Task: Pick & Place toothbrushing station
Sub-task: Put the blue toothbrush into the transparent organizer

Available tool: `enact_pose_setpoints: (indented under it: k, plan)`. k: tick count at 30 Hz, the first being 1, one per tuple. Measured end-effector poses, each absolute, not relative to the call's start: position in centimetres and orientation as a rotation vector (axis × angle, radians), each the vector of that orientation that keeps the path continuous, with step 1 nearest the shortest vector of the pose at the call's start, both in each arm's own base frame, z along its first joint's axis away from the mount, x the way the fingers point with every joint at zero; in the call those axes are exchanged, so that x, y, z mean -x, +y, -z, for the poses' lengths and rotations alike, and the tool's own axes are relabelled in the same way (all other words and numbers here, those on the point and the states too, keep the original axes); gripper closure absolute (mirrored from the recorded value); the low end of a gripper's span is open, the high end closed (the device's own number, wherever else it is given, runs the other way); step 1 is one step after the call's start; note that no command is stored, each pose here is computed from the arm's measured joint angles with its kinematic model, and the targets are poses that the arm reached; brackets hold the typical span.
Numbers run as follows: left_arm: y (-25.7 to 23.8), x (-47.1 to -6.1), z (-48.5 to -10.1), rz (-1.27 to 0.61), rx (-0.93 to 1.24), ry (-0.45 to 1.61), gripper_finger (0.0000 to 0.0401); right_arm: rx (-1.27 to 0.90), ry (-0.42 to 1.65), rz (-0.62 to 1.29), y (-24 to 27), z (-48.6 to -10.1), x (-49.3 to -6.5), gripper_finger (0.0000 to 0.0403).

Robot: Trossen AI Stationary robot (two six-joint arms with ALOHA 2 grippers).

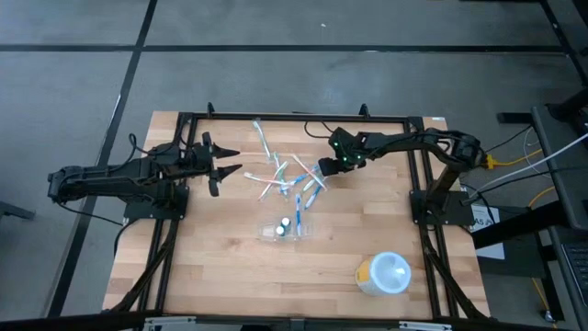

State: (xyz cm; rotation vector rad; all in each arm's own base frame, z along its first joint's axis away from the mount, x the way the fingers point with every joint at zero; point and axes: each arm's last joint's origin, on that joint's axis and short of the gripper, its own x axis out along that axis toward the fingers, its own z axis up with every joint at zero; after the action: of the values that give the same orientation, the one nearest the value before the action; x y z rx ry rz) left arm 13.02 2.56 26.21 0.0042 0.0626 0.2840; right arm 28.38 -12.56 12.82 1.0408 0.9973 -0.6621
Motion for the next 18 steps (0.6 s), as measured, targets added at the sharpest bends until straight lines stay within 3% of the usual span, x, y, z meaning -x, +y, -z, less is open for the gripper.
enact_pose_setpoints:
  k: [8, 18]
  plan:
    - [2.54, -13.03, -26.28, -0.279, -0.004, 0.055, 0.0217, -1.036, 0.982, 0.649, -12.69, -12.55, -28.67, 0.0256]
    - [2.51, -13.03, -26.26, -0.268, 0.0, 0.057, 0.0217, -0.985, 0.97, 0.562, -11.83, -12.64, -29.39, 0.0394]
